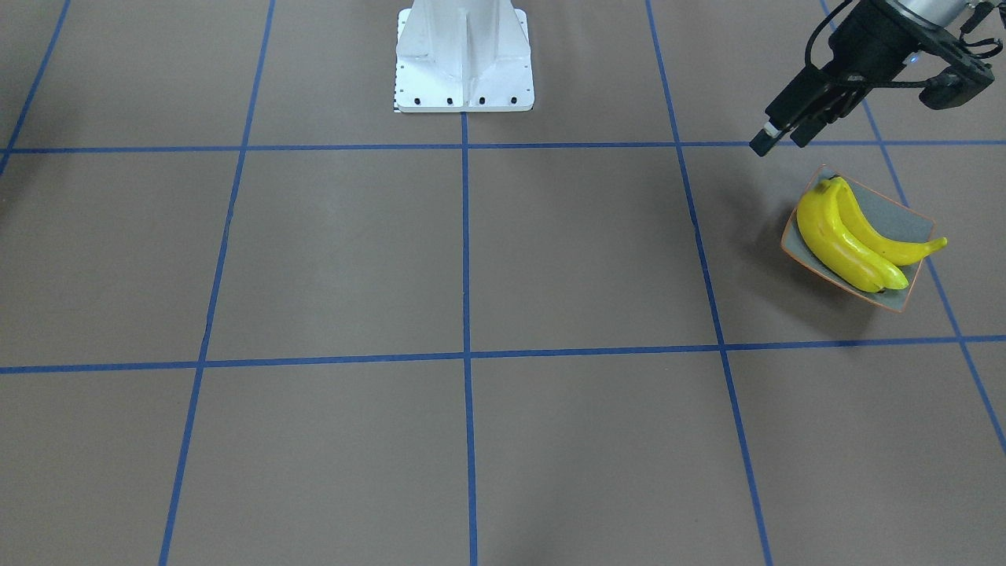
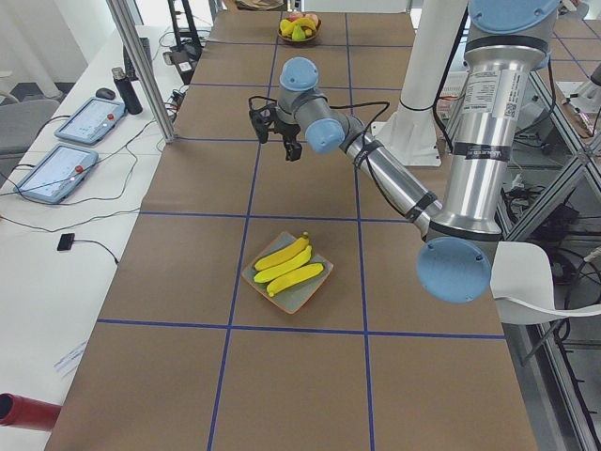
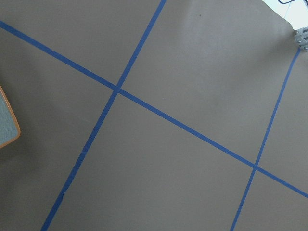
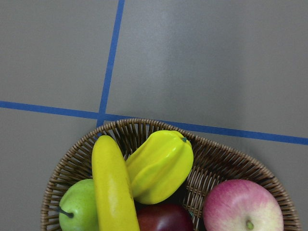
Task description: Transfer all bananas from basket to plate
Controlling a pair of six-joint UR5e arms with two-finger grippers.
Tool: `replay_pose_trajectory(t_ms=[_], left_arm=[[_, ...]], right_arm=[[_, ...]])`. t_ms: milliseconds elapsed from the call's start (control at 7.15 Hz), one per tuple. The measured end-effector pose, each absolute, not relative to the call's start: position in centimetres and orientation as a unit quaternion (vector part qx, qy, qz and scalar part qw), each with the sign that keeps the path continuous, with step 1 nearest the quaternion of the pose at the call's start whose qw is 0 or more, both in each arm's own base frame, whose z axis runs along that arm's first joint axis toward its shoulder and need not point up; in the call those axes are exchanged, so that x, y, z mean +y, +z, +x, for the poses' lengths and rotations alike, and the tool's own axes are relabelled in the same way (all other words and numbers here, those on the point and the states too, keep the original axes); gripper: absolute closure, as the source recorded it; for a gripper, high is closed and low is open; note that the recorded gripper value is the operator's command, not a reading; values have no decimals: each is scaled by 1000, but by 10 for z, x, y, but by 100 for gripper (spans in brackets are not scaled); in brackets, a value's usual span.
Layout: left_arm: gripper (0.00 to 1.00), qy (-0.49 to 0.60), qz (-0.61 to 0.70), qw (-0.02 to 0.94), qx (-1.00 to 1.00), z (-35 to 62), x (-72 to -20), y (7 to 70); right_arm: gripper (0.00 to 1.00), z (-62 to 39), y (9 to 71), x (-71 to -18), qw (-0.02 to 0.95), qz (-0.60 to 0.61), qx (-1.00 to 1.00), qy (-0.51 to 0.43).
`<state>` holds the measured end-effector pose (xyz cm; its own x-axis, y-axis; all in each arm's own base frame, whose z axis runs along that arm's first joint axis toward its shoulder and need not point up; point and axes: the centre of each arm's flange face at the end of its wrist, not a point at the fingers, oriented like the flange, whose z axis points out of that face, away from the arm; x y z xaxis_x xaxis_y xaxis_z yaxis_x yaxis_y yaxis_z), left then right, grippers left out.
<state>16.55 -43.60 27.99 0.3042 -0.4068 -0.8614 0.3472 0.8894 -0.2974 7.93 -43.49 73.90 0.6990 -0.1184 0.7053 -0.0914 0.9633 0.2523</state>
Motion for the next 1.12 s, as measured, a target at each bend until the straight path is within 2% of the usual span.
replay_pose_trajectory(t_ms=[280,420,839,1119], left_arm=[[0,-233,-26,807,542,165,-436,279],[0,-233,-26,807,542,165,-436,279],[0,-234,-24,806,543,165,-435,278],[0,-233,-24,806,543,164,-435,277]], right_arm=[[3,62,750,-410,908,145,-393,-22],[11,57,752,-405,907,146,-395,-29],[23,45,759,-402,906,139,-397,-42],[49,38,760,-402,906,136,-397,-50]])
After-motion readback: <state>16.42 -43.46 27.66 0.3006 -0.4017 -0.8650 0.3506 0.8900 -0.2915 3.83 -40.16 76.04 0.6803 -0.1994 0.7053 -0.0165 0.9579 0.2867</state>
